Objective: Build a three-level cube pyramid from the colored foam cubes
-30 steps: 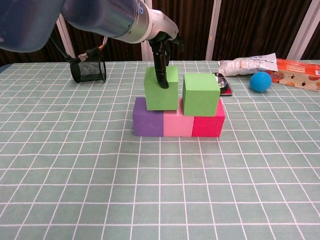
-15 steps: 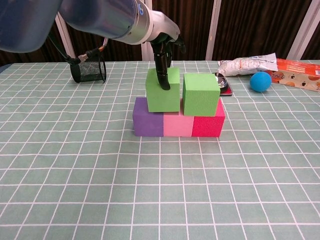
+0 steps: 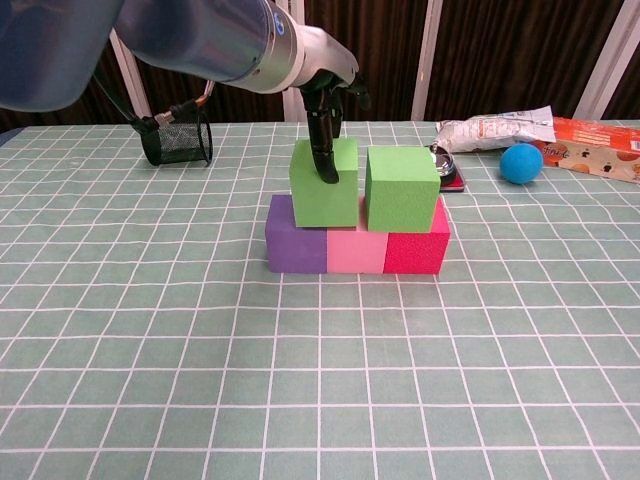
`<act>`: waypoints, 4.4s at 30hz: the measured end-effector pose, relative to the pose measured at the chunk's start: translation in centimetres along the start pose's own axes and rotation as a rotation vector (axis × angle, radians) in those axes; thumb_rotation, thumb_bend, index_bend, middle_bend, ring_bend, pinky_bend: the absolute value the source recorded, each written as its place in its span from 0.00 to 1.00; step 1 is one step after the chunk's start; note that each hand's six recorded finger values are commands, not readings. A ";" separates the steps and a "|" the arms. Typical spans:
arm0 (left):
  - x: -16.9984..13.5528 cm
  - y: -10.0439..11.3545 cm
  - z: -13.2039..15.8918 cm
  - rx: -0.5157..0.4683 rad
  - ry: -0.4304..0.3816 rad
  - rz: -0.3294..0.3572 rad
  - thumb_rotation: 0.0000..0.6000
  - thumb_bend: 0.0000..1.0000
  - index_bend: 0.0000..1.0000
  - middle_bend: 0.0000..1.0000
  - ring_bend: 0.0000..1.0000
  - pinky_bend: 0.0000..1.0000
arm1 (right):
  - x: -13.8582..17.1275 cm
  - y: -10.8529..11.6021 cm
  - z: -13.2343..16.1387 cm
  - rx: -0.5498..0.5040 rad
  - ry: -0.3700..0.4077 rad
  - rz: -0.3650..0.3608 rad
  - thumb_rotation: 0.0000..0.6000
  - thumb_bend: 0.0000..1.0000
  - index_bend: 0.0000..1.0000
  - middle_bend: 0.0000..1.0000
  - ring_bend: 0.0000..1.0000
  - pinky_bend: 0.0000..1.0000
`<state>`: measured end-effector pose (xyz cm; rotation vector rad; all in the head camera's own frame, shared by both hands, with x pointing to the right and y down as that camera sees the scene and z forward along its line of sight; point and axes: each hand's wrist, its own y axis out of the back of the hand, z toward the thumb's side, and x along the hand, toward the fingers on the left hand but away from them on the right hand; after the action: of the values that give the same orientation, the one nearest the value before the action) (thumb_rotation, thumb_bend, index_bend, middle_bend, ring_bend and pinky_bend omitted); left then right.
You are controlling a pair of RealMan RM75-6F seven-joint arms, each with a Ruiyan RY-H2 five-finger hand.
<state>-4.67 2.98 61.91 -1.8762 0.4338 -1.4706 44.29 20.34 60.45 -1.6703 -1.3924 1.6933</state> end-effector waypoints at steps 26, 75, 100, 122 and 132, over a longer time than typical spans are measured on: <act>0.2 0.1 0.4 0.000 -0.003 0.005 1.00 0.28 0.02 0.38 0.05 0.01 | 0.0 0.0 0.0 -0.006 -0.001 0.004 1.00 0.25 0.00 0.00 0.00 0.00; 0.6 -0.2 0.9 -0.005 -0.004 0.006 1.00 0.28 0.02 0.38 0.05 0.01 | 0.0 -0.1 0.0 -0.010 -0.002 0.012 1.00 0.25 0.00 0.00 0.00 0.00; 0.6 -0.3 1.0 -0.004 -0.007 0.007 1.00 0.28 0.02 0.38 0.05 0.01 | 0.1 -0.2 0.0 -0.013 -0.005 0.016 1.00 0.25 0.00 0.00 0.00 0.00; 0.6 -0.3 1.1 -0.004 -0.004 0.009 1.00 0.28 0.02 0.38 0.05 0.01 | 0.1 -0.2 0.0 -0.015 -0.005 0.019 1.00 0.25 0.00 0.00 0.00 0.00; 0.7 -0.3 1.3 -0.005 -0.004 0.007 1.00 0.28 0.02 0.37 0.05 0.01 | 0.1 -0.2 0.0 -0.015 -0.005 0.019 1.00 0.25 0.00 0.00 0.00 0.00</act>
<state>-3.31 3.12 62.46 -1.8795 0.4424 -1.4616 44.19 20.55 60.55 -1.6931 -1.3990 1.7027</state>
